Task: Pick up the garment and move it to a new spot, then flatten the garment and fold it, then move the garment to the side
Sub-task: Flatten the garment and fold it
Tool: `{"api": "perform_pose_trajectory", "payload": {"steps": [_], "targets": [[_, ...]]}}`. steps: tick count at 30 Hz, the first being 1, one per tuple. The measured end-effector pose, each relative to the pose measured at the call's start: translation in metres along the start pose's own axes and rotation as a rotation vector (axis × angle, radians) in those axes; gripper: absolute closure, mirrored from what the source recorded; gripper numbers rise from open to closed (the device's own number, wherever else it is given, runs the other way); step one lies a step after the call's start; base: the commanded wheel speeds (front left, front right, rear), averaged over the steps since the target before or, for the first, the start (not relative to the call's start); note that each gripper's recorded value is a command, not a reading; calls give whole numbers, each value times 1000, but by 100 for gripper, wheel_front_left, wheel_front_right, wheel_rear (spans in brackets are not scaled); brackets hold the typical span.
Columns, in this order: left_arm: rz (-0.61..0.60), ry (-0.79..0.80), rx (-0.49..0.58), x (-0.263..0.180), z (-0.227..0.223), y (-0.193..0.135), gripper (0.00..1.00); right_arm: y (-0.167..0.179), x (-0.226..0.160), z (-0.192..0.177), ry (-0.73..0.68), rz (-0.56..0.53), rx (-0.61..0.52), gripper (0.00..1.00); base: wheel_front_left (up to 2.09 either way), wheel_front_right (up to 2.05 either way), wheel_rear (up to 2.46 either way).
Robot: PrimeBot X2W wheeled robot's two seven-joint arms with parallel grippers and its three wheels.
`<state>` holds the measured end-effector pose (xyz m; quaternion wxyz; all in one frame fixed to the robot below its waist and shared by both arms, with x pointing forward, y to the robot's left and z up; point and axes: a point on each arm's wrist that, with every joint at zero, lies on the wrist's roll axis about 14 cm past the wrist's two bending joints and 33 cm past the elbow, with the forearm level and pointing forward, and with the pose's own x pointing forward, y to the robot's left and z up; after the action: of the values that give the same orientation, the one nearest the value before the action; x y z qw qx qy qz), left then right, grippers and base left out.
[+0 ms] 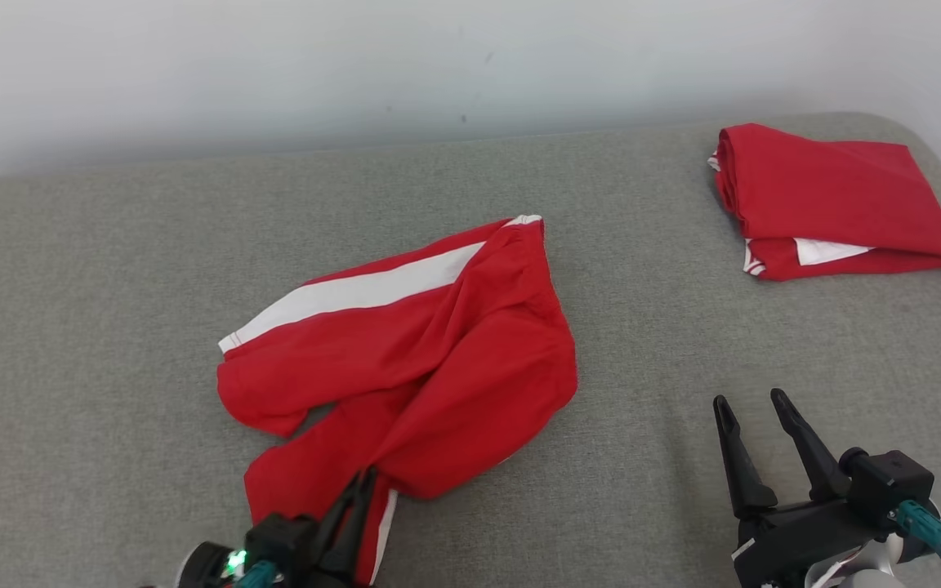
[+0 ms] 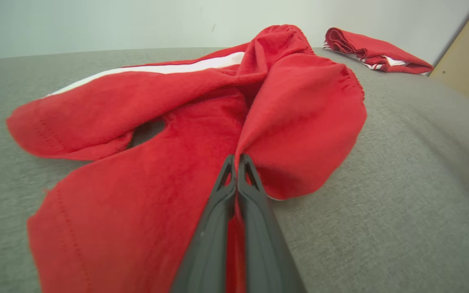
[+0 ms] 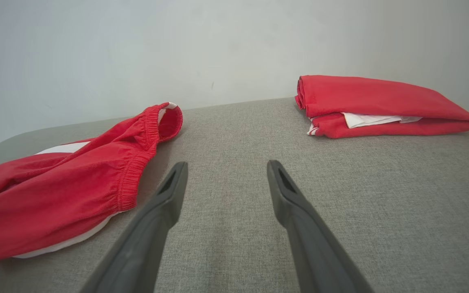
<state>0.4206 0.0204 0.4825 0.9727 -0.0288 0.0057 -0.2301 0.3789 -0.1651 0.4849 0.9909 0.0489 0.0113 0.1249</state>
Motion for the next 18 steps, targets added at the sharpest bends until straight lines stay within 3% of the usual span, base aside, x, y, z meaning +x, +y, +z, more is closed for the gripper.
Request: {"api": "perform_pose_trajectory", "payload": {"steps": [6, 8, 9, 18], "targets": [[73, 12, 21, -16, -4, 28, 100, 10, 3, -11, 32, 31, 10, 0, 0, 0, 0], [70, 20, 27, -18, -6, 28, 54, 13, 3, -17, 53, 44, 13, 0, 0, 0, 0], [73, 22, 26, -18, -7, 29, 0, 14, 4, -17, 55, 48, 14, 0, 0, 0, 0], [110, -84, -3, -30, 25, 26, 0, 41, 13, -29, 98, 148, 41, 0, 0, 0, 0]]}}
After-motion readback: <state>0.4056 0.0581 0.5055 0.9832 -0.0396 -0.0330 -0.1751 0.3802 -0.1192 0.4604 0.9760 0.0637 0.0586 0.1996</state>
